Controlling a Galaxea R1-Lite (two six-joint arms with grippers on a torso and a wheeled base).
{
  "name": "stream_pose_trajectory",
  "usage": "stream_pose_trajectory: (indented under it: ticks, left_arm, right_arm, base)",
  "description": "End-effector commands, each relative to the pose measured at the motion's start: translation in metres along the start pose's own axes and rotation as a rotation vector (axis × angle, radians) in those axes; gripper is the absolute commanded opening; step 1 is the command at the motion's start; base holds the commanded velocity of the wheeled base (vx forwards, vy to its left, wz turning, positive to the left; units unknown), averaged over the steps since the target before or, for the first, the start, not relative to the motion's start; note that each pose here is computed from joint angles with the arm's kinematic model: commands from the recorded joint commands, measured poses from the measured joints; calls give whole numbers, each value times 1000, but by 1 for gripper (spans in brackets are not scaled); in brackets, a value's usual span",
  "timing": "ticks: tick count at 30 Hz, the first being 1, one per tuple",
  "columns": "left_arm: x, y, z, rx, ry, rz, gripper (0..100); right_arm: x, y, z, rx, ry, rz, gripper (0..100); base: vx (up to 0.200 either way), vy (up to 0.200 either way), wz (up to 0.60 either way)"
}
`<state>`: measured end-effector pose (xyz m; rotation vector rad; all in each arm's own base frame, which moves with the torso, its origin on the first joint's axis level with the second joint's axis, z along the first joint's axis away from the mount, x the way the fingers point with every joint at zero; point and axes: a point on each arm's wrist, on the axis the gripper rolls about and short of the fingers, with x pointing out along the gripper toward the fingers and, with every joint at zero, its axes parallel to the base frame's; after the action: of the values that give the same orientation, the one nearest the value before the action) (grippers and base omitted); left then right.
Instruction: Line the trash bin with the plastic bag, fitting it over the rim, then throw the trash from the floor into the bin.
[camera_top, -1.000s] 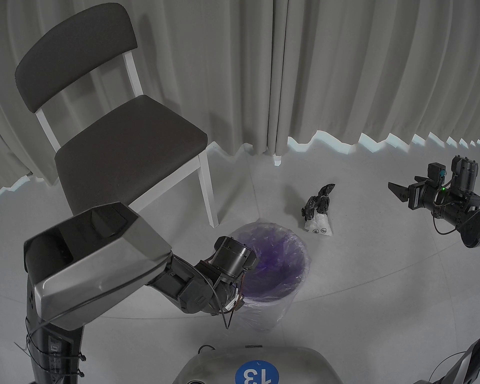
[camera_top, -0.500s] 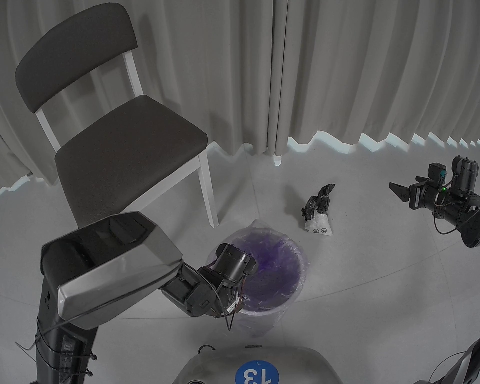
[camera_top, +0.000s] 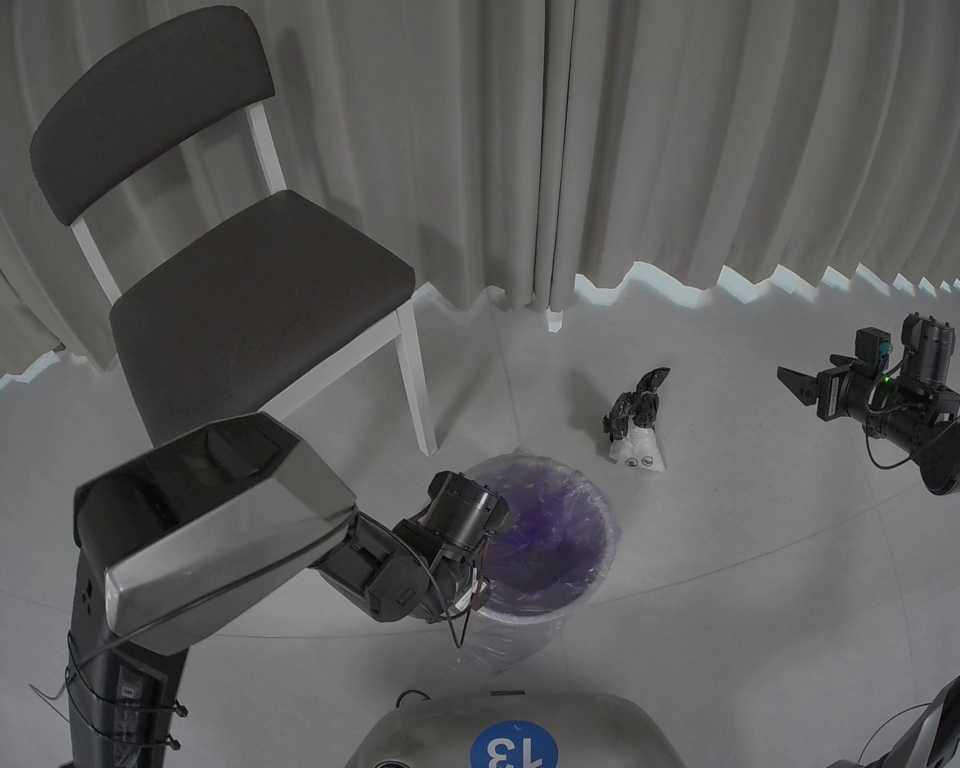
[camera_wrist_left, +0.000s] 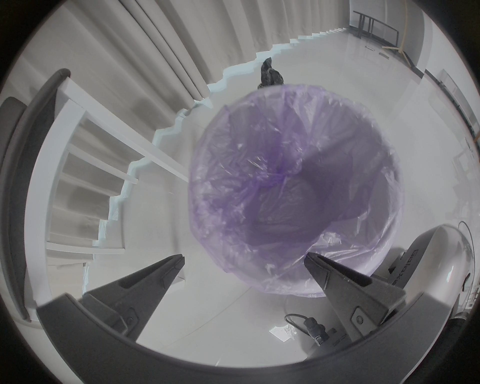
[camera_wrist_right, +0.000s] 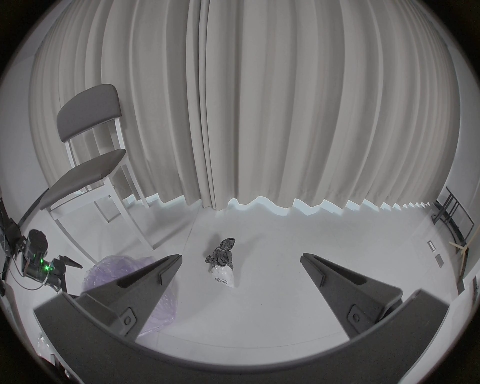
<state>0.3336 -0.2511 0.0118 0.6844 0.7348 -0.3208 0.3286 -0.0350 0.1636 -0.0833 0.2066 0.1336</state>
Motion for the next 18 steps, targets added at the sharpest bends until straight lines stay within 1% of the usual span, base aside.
stream_pose_trajectory:
  ticks: [1,5,12,18]
  left_arm:
    - [-14,7,13,-17,-51,6,100]
    - [-11,5,21,-15,-72,8,100]
    - [16,-14,25,14,-57,1,100]
    - [26,-19,25,76,-11,1,100]
  right_arm:
    - [0,0,0,-1,0,0,100]
    - [1,0,-1,-4,3,0,100]
    - [2,0,-1,-4,4,1,100]
    - [2,-1,-2,-5,6,-2,100]
  base:
    - [0,0,0]
    - [0,0,0]
    - [0,0,0]
    - [0,0,0]
